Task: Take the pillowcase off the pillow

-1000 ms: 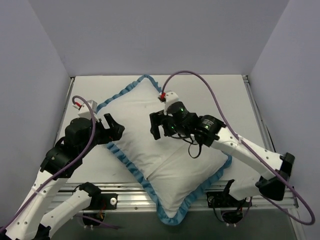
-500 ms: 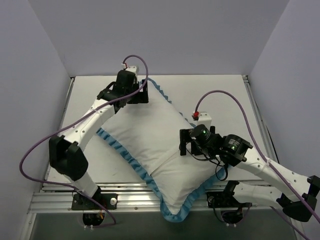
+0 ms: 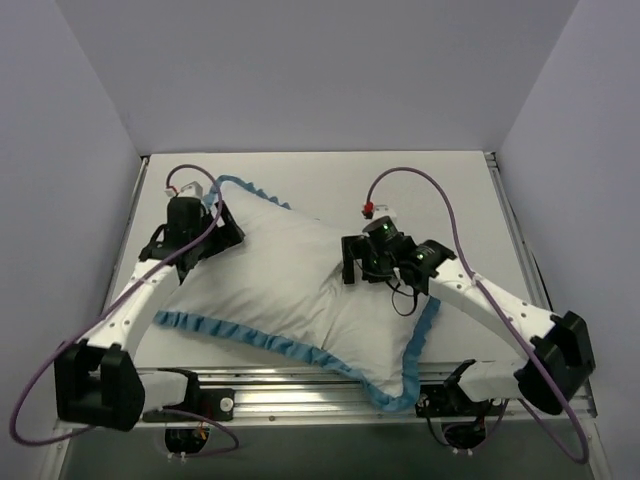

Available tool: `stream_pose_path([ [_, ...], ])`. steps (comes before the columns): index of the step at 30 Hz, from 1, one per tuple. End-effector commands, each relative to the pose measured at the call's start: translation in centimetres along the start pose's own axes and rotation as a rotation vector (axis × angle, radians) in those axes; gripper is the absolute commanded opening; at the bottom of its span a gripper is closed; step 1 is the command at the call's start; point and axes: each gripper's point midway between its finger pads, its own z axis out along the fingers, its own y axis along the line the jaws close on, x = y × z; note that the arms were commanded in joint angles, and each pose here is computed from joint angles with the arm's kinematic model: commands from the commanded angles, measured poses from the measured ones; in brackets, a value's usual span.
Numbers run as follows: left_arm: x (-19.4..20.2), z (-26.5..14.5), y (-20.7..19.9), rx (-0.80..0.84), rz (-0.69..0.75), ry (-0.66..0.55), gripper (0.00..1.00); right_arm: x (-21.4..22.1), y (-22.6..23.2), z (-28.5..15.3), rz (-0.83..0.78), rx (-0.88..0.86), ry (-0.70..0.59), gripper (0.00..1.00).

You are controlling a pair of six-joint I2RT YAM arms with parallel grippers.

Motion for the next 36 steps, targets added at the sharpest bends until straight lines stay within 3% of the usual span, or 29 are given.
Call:
stream_pose_path([
  [1,3.7,-4.1,3.3,-0.072,-0.020,0.079,0.94,-3.8,0.9,3.4,-0.079,0.006,-0.049,0.92],
  [6,2.1,-8.8,2.9,-0.040,0.036,0.015,0.94,-11.5,2.7,6.8,-0.159,0.044,-0.145,0.90],
  [8,1.0,-11.3,0.5,0.073,0.093,-0.004,0.94,-14.0,2.8,7.0,-0.195,0.067,-0.186,0.90],
  [13,-0.3,-16.7,-4.9,0.322,0.174,-0.029,0.94,-20.5,3.7,4.5,-0.209,0.113,-0.304,0.90],
  [15,-1.0,-18.1,-6.5,0.380,0.193,-0.060,0.94,-21.0,3.8,2.7,-0.205,0.113,-0.319,0.90],
  [21,-1.2,-16.8,-10.1,0.422,0.268,-0.084,0.94,-16.4,0.7,-1.3,-0.128,0.151,-0.296,0.90],
  [27,-1.1,-9.9,-11.1,0.318,0.283,-0.038,0.94,-9.1,-1.5,-3.8,-0.037,0.093,-0.222,0.88],
  [32,0.0,-4.0,-7.9,0.111,0.214,0.006,0.94,-5.6,-2.6,-3.1,0.016,0.072,-0.196,0.83],
  [36,2.6,-2.4,-5.3,0.045,0.146,0.081,0.94,-3.4,-3.1,0.6,0.006,0.063,-0.122,0.70],
])
